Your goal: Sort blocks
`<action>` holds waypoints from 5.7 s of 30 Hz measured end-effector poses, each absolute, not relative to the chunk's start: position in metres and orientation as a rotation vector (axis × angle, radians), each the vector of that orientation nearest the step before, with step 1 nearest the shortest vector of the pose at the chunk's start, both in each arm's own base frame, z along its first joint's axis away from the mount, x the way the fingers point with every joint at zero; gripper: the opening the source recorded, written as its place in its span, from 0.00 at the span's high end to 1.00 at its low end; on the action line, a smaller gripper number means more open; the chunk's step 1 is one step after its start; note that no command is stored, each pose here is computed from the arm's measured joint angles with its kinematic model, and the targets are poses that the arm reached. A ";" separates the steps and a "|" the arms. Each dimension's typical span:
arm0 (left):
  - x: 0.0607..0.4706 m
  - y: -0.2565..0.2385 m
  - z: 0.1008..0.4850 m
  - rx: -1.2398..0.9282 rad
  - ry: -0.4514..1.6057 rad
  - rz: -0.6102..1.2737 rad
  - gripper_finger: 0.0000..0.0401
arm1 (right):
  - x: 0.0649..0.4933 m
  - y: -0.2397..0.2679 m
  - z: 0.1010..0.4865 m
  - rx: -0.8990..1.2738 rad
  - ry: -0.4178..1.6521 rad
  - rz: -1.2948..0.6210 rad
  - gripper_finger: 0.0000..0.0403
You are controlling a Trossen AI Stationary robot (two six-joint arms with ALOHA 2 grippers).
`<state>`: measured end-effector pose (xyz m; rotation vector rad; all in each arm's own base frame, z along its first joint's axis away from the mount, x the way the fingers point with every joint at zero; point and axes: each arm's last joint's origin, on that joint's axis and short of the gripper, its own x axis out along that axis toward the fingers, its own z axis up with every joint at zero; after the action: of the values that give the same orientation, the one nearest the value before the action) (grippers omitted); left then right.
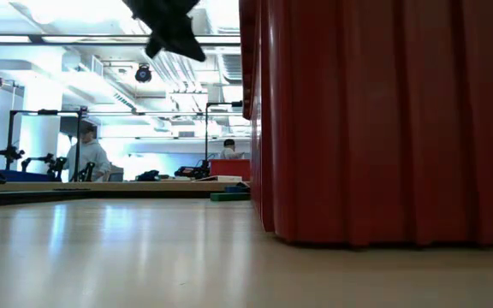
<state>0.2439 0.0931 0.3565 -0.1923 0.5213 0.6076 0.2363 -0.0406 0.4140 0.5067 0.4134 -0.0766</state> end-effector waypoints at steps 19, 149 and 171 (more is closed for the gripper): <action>0.265 0.236 0.284 -0.618 0.410 0.478 1.00 | 0.236 -0.038 0.414 0.497 0.425 -0.017 1.00; 0.319 0.322 0.152 -0.800 0.898 0.542 1.00 | 0.237 -0.040 0.416 0.472 0.394 -0.083 1.00; 0.311 0.307 0.225 -0.552 0.819 0.631 1.00 | 0.237 -0.040 0.416 0.428 0.395 -0.076 1.00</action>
<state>0.3114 0.3066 0.2249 -0.5522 0.8191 0.6307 0.2371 -0.0397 0.4156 0.4281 0.3948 -0.0765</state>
